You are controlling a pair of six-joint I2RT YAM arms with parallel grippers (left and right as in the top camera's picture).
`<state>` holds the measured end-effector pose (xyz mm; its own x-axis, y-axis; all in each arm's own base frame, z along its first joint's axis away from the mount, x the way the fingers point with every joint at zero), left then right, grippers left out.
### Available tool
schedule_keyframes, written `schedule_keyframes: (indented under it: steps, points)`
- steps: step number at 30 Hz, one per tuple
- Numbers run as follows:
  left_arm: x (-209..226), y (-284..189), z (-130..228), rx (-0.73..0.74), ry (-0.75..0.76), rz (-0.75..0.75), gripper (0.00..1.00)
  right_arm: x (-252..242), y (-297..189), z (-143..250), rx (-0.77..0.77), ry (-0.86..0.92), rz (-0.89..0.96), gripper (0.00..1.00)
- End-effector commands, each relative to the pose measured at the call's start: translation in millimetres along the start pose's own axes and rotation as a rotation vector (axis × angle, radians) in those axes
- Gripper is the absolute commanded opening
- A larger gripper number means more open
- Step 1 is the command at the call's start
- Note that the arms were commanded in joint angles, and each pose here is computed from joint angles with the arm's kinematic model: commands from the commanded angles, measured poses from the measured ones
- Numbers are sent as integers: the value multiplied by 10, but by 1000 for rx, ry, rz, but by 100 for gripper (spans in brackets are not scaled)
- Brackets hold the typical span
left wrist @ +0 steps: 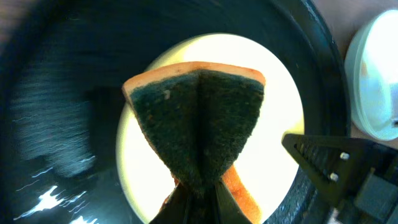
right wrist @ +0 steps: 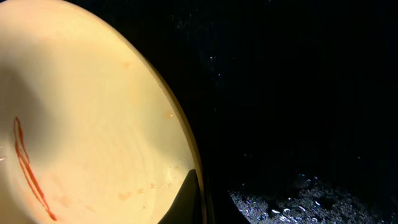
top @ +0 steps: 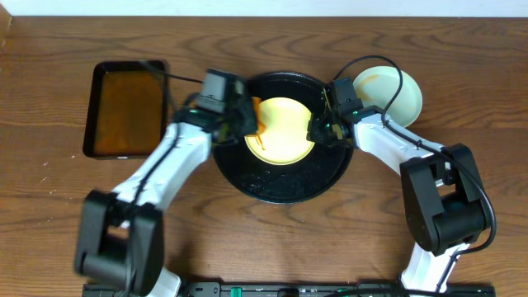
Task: Clean dirty plates on tray and stack at the side
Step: 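Bring the sponge onto the yellow plate with the left gripper, then scrub the yellow plate with the sponge while the right gripper holds it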
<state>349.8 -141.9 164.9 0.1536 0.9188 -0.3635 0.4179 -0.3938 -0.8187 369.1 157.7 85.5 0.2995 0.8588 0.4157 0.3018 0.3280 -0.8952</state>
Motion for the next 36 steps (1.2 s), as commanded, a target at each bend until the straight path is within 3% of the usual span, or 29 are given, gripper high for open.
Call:
schedule_keyframes:
  steps: [1,12,18,24,28,32,36]
  points:
    - [-225,380,138,36,68,50,8,15,55,29,-10,1,36,2]
    - [-246,805,285,70,46,25,8,7,56,32,-10,2,42,2]
    - [18,928,390,99,31,-173,8,-2,56,40,-5,3,48,1]
    - [449,778,391,102,5,-475,8,-25,54,42,-10,4,69,2]
    - [577,642,302,67,72,-603,8,-25,54,42,-10,4,69,1]
    - [475,426,110,-6,131,-605,8,-25,54,42,-10,5,69,2]
    - [262,118,-91,-128,100,-493,8,-25,54,42,-10,4,69,2]
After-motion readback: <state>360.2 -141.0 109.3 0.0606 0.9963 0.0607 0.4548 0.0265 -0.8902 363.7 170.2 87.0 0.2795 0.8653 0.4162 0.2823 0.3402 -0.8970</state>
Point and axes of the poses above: each gripper's point midway between its finger pads, its own y axis out along the fingers, its own x axis along the line the jaws close on, z = x × y, the point moved 9 cm from there along -y, back along the fingers, and after that the axes turned 13 degrees about y, right-handed, at the moved point
